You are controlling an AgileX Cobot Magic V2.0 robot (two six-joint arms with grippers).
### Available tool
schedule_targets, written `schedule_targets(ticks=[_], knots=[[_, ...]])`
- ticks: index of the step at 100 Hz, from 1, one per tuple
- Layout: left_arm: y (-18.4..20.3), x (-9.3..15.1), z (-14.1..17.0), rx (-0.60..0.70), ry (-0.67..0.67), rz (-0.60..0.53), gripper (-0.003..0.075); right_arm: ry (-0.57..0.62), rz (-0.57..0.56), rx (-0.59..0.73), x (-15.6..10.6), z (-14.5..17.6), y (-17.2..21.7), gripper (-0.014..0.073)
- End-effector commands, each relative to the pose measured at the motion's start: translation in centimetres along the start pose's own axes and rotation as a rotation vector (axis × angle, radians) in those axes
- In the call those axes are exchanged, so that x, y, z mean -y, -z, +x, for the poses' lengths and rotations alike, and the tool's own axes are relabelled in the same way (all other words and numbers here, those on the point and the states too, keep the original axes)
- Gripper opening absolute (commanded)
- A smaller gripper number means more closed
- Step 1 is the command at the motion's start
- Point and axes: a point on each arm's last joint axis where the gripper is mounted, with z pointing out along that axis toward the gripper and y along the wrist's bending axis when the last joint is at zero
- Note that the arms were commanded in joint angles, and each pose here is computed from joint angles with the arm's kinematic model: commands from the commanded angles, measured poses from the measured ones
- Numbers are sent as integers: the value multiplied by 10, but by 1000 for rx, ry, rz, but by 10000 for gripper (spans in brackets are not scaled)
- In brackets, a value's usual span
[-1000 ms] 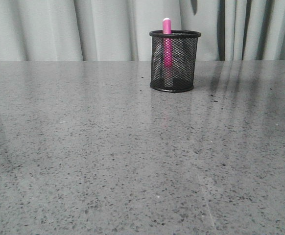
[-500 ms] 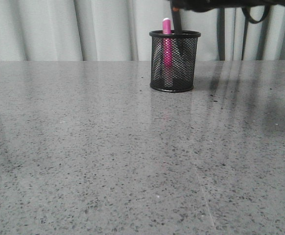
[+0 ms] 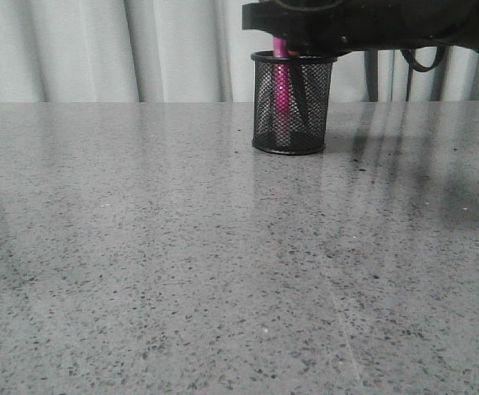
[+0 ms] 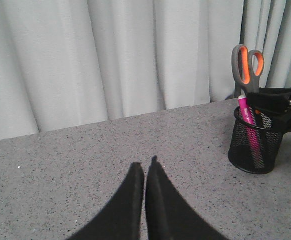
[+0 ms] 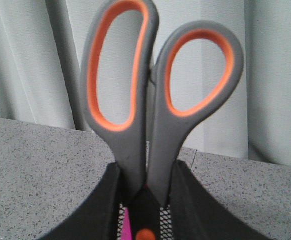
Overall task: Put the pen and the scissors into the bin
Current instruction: 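Lower the scissors blades-first into the cup and open the right gripper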
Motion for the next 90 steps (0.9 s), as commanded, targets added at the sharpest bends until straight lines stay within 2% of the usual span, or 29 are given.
schedule_targets(ticks=[1, 12, 19, 38, 45, 73, 90], knots=[[4, -2, -16, 105, 18, -19, -19, 1, 9, 156, 1, -33, 5, -76], [4, -2, -16, 105, 18, -19, -19, 1, 9, 156, 1, -33, 5, -69], [4, -2, -16, 105, 18, -19, -19, 1, 9, 156, 1, -33, 5, -28], [4, -2, -16, 105, 18, -19, -19, 0, 9, 158, 2, -34, 5, 201], [4, -2, -16, 105, 18, -19, -19, -1, 10, 169, 2, -36, 6, 254], [4, -2, -16, 105, 16, -20, -19, -15, 12, 244, 4, -64, 20, 267], [4, -2, -16, 103, 16, -19, -19, -8, 16, 342, 8, -100, 42, 264]])
